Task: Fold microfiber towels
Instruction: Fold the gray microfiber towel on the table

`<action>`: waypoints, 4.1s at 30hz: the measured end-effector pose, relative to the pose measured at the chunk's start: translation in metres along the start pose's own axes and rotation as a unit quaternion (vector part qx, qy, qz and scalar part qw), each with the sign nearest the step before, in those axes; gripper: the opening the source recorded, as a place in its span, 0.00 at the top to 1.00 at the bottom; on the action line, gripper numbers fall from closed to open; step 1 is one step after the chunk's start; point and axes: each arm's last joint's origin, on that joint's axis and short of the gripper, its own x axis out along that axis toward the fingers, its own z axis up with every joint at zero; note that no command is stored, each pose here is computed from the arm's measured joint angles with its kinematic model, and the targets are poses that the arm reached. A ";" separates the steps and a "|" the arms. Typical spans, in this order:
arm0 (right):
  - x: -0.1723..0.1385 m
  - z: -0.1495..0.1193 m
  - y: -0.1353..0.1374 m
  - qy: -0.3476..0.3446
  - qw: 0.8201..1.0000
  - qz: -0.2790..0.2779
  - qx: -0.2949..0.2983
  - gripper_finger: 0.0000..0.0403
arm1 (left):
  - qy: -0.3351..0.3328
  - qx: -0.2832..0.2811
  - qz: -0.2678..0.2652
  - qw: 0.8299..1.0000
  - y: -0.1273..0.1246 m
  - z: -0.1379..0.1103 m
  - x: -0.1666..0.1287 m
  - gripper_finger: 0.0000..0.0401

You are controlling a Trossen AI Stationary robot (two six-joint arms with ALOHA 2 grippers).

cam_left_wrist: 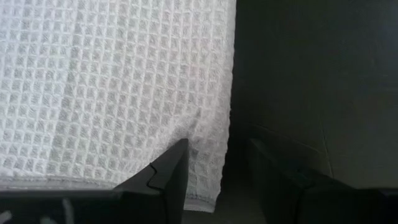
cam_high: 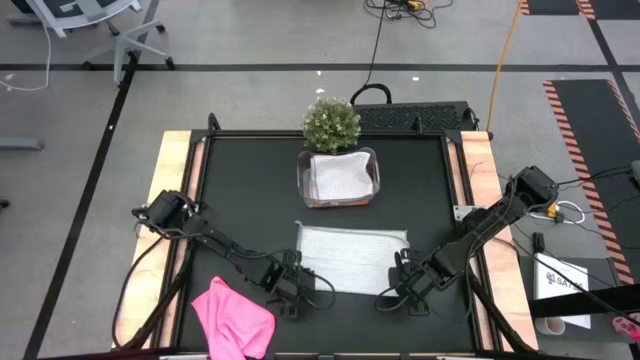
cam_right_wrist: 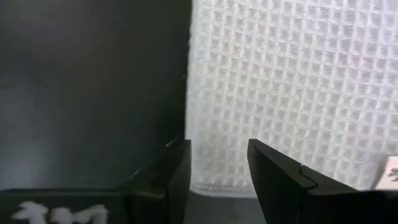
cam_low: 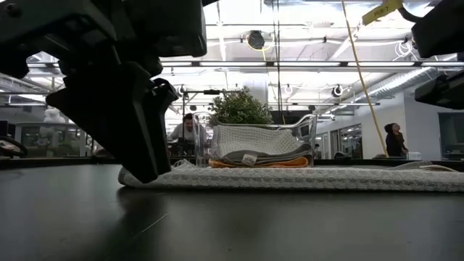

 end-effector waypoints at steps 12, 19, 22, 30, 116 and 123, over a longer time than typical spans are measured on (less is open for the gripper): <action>0.019 -0.011 -0.009 -0.022 0.998 0.021 0.046 0.63 | -0.001 -0.002 0.001 1.000 0.001 0.001 0.000 0.59; 0.023 -0.017 -0.011 -0.014 0.999 0.025 0.043 0.63 | -0.001 -0.002 0.000 1.000 0.002 0.001 0.000 0.59; 0.021 -0.016 -0.009 0.001 0.998 0.050 0.039 0.63 | -0.002 -0.005 0.000 1.000 0.002 0.001 0.000 0.59; -0.014 -0.006 0.001 0.027 0.994 0.101 0.019 0.67 | -0.014 -0.017 -0.004 1.000 0.002 0.004 0.001 0.59; 0.023 -0.023 0.000 0.008 0.999 0.016 0.042 0.98 | -0.003 -0.133 0.001 0.991 -0.007 -0.002 0.008 0.96; -0.005 -0.021 -0.002 -0.021 0.995 0.061 0.071 0.99 | 0.005 -0.251 -0.020 0.968 0.010 0.008 -0.008 0.98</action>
